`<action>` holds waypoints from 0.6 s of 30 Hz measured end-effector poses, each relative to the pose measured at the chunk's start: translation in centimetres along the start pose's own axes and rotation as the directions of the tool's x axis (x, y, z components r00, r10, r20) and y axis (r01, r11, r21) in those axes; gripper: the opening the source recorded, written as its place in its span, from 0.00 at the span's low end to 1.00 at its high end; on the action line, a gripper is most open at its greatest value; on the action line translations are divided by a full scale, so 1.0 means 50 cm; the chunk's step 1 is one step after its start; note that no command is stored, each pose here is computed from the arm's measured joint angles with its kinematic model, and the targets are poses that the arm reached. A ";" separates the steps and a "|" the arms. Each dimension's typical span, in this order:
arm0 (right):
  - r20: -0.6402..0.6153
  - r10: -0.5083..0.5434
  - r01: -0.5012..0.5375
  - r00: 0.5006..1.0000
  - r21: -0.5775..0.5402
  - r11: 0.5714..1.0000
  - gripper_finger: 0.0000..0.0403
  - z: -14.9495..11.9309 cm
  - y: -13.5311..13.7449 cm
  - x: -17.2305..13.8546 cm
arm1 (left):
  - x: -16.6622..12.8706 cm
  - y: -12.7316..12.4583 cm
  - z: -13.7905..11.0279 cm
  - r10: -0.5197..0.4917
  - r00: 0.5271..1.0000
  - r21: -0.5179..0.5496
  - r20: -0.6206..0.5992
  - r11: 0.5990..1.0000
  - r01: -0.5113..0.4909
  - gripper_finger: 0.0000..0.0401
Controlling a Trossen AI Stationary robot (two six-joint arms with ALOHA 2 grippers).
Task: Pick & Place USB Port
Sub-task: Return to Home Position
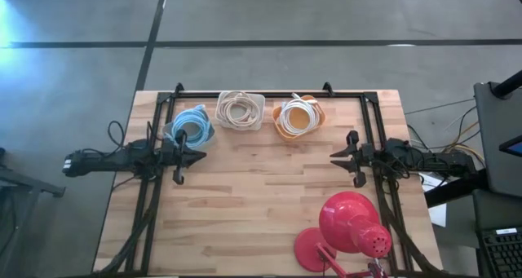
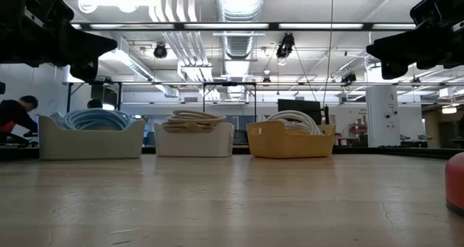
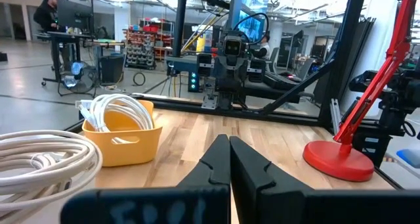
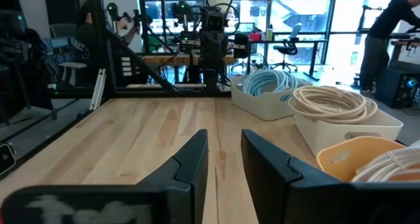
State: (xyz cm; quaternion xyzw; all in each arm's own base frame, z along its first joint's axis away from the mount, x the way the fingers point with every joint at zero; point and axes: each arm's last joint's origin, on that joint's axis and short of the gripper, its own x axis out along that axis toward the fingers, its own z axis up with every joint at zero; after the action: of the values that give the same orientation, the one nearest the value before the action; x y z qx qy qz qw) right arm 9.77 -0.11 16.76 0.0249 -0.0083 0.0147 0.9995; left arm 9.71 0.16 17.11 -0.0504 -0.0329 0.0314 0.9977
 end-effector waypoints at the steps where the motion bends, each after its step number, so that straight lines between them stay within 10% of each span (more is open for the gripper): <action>1: 0.000 0.000 0.000 1.000 -0.001 1.000 0.21 0.000 0.000 0.000 | 0.000 0.000 0.000 -0.001 1.000 0.000 0.000 1.000 0.001 0.00; 18: 0.000 0.000 0.000 1.000 0.002 1.000 0.19 0.000 0.000 0.000 | 0.000 0.000 0.000 0.000 1.000 0.000 0.000 1.000 0.000 0.00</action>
State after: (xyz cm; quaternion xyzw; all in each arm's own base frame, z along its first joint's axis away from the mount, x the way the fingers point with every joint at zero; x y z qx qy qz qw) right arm 9.77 -0.11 16.77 0.0256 -0.0085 0.0147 0.9995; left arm 9.71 0.15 17.10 -0.0502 -0.0330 0.0312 0.9977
